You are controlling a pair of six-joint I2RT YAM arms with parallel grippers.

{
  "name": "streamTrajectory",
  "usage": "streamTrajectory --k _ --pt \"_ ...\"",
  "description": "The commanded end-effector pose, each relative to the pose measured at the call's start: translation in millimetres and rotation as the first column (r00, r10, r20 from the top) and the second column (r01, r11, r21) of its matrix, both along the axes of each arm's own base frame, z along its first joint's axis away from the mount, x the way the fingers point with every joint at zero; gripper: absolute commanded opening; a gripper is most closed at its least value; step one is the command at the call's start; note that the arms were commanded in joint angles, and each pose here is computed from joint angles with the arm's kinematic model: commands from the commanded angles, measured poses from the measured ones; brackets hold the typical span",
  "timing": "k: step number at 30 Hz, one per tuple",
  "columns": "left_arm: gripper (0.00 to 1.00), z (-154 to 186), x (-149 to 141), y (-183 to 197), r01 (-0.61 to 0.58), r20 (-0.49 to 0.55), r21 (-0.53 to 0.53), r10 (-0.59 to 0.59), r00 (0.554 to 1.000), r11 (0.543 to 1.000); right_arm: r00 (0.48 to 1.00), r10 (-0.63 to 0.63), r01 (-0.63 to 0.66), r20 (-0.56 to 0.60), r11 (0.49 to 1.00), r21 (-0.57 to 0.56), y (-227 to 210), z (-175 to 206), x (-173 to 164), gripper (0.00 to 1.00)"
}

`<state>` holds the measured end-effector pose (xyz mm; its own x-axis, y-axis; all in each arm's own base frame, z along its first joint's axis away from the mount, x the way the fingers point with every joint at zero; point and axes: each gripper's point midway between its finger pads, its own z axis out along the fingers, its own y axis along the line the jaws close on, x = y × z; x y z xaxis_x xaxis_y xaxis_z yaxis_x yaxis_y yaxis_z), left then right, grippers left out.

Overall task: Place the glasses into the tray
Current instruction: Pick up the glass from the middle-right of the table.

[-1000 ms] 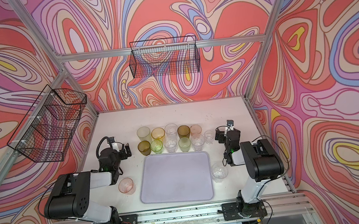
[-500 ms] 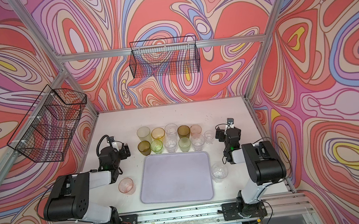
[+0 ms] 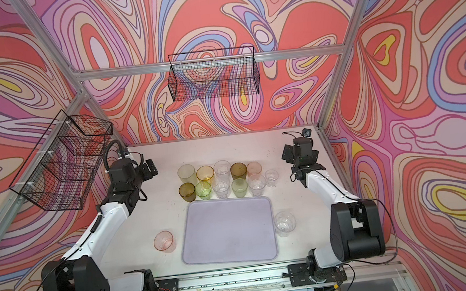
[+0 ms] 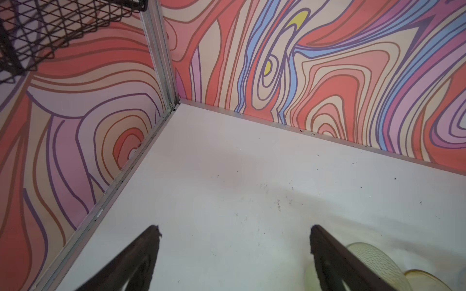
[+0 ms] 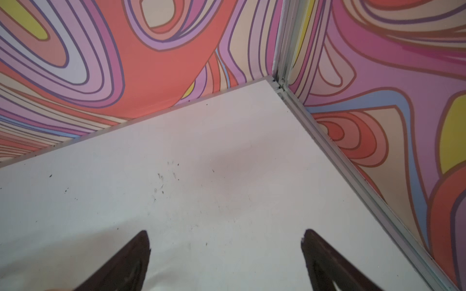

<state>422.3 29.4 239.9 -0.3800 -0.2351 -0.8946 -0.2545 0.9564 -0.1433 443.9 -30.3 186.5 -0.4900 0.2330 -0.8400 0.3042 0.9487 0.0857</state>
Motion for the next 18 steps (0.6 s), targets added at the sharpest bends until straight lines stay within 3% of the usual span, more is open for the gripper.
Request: streamTrajectory --k 1,4,8,12,18 --pt "0.96 -41 -20 -16 0.015 -0.279 -0.110 -0.045 0.959 0.994 0.958 0.086 -0.056 -0.274 0.992 0.116 23 -39 -33 0.98" --pt "0.96 -38 -21 -23 0.020 -0.374 -0.158 -0.078 0.924 0.987 0.939 0.132 -0.082 -0.316 0.983 0.165 33 -37 -40 0.96" --pt "0.95 -33 -27 -41 0.092 -0.420 -0.223 -0.180 0.890 0.971 0.901 0.175 -0.075 -0.398 0.964 0.254 46 -39 -48 0.88" --pt "0.95 -28 -37 -56 0.174 -0.400 -0.265 -0.273 0.875 0.948 0.895 0.146 -0.018 -0.422 0.956 0.292 47 -45 -45 0.89" --pt "0.95 -25 -48 -77 0.261 -0.369 -0.328 -0.377 0.849 0.908 0.889 0.255 -0.102 -0.381 0.921 0.377 71 -46 -41 0.82"
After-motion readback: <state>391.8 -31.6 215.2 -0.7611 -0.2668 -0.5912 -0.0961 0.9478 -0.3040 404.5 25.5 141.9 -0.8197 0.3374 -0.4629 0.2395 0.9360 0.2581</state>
